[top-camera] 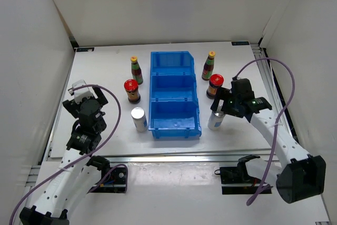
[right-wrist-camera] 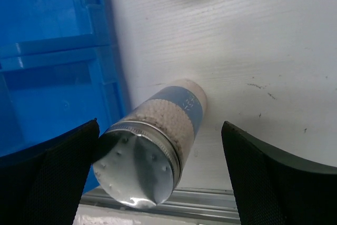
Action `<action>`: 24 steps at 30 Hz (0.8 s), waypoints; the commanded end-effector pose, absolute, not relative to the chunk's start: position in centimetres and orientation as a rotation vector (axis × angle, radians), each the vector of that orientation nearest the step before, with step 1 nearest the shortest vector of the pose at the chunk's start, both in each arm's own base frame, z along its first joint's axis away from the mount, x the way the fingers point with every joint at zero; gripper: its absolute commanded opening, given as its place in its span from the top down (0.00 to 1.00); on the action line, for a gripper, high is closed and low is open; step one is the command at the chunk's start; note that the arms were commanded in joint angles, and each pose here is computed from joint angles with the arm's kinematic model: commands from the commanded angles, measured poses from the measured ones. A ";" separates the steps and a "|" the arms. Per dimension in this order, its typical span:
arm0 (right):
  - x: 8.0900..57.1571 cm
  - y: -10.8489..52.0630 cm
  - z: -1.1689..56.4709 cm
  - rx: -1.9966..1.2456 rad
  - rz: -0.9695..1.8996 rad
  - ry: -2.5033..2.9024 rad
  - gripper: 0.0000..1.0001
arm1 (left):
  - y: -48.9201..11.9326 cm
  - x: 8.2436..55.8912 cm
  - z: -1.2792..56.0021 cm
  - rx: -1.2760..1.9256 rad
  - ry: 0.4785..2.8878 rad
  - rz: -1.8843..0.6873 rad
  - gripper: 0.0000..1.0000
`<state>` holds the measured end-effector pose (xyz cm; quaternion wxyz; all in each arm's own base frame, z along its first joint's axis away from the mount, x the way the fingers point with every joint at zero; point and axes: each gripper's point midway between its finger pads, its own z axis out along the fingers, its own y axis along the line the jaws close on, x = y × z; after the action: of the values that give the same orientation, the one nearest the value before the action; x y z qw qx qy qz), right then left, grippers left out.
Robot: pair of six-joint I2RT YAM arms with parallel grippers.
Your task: Organize the condiment bottles
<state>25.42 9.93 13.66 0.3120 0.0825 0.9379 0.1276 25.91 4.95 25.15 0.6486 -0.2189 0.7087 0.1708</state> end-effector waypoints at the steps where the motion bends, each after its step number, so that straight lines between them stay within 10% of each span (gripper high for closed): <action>1: 25.6 11.1 13.0 0.153 0.360 2.536 0.01 | 5.1 25.8 25.3 -0.502 1.602 0.396 0.00; 19: 24.6 11.0 10.9 0.131 0.174 2.605 0.01 | 5.2 25.8 25.3 -0.509 1.600 0.403 0.00; 24: 24.9 10.7 11.2 0.126 0.153 2.589 0.24 | 5.4 25.7 25.3 -0.508 1.600 0.418 0.00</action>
<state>24.03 10.91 9.92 0.2500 0.0442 0.9649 0.0665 25.75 5.24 25.20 0.6476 -0.2228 0.7064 0.1790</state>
